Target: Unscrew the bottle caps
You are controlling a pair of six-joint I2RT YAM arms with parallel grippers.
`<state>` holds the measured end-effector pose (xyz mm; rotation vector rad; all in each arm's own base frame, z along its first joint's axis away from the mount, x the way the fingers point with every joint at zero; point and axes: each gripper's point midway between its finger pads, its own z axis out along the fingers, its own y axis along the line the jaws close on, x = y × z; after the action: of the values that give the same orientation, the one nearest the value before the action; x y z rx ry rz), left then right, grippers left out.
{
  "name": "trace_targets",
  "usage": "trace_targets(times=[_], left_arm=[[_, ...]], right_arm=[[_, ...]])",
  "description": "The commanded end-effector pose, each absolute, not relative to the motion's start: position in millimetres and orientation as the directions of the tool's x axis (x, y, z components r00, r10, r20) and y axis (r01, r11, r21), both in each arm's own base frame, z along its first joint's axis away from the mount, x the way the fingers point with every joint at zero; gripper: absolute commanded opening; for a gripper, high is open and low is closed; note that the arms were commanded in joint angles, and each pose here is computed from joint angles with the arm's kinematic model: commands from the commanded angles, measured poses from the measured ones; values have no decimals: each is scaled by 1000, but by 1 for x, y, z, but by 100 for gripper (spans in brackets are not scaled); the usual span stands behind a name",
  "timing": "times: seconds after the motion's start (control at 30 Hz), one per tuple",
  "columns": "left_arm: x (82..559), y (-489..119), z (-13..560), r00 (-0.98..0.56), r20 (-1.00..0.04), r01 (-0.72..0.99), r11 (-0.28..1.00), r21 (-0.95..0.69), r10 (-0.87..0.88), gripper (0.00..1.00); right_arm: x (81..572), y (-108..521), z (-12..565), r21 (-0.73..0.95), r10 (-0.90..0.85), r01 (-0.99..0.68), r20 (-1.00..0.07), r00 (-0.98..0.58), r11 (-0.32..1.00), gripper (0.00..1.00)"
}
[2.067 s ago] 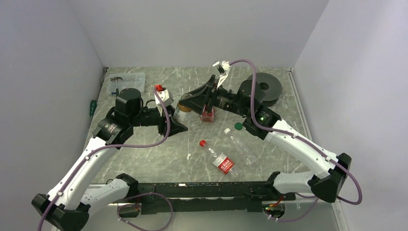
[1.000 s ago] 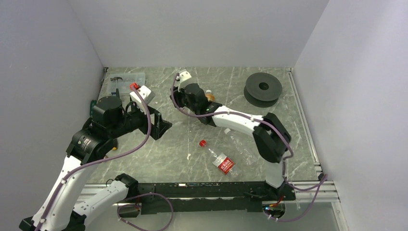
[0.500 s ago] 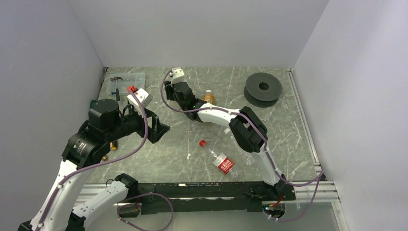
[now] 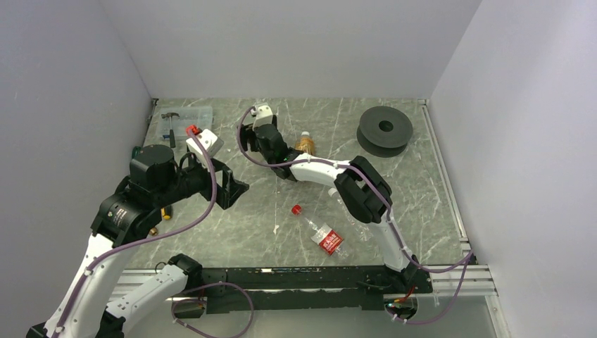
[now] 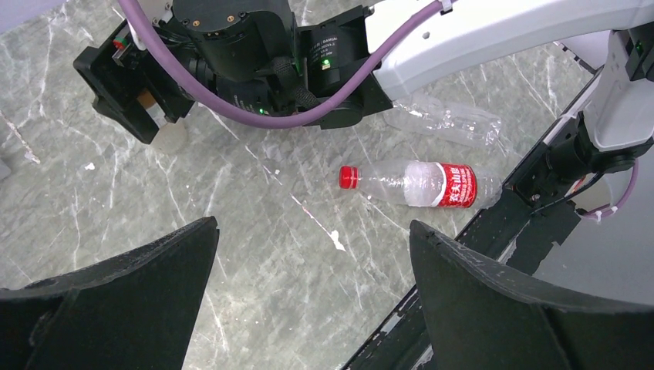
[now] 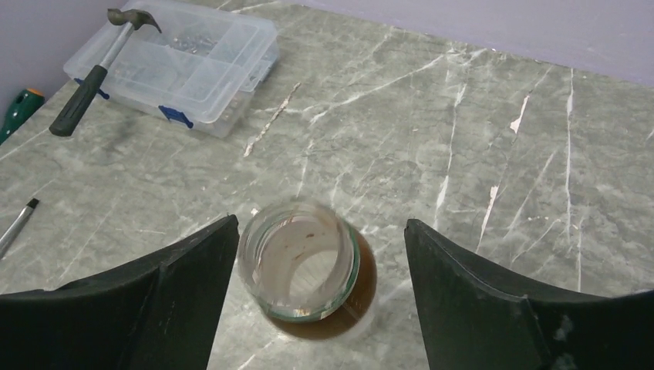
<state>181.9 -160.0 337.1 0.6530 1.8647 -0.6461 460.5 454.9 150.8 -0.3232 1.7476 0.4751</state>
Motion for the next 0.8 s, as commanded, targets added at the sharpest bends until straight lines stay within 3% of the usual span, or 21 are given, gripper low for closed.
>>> trace_targets(times=[0.0,0.33,0.6,0.77], left_arm=[[186,-161,345,-307,-943,690,713,-128,127,99],[184,-163,347,-292,-947,707,697,-119,135,99],[187,-164,350,-286,-949,708,696,-117,131,99],[191,-166,351,-285,-950,708,696,-119,127,99]], right_arm=[[464,451,196,179,109,-455,-978,-176,872,83],[461,437,233,185,131,-463,-981,-145,867,99],[438,421,279,207,159,-505,-978,-137,838,100],[445,387,293,282,188,-402,-948,-258,871,100]])
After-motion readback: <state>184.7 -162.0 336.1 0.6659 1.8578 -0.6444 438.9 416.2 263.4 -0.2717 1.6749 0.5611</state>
